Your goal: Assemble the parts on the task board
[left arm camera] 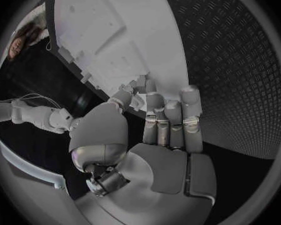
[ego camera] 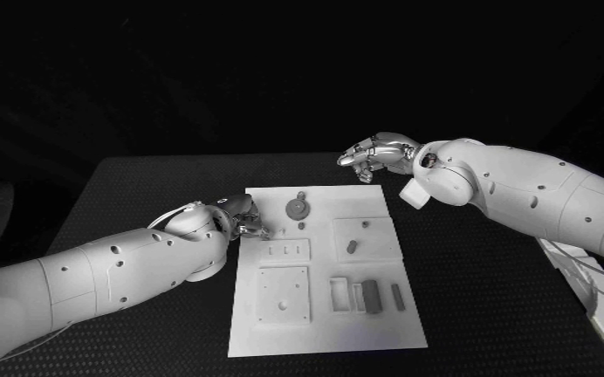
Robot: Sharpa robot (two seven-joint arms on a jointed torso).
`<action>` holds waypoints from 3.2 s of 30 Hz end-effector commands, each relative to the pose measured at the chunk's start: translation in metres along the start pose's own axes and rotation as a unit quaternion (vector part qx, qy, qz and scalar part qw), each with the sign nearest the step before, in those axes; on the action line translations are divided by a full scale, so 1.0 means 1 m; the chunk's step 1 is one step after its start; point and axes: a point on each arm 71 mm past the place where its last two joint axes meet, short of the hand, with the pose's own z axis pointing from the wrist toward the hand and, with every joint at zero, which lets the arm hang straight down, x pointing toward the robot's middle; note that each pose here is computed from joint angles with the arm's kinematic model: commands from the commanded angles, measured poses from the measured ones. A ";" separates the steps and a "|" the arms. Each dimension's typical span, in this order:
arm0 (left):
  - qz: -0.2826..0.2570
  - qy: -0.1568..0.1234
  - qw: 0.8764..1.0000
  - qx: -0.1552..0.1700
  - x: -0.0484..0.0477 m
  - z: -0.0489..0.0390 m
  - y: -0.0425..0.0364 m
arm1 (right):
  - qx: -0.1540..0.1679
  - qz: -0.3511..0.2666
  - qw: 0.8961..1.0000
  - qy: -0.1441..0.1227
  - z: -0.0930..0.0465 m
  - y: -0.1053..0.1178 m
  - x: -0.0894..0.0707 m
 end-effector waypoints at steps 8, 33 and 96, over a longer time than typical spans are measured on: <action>0.000 0.016 1.000 0.001 0.0031 -0.0014 -0.0005 | -0.003 -0.001 1.000 0.007 0.000 0.000 0.001; -0.008 0.043 0.999 -0.018 0.0071 -0.0044 0.0085 | -0.002 0.000 1.000 0.007 0.000 -0.002 0.002; -0.115 0.045 0.992 -0.019 0.0080 -0.0161 -0.0338 | 0.000 0.000 1.000 0.006 -0.001 -0.003 0.001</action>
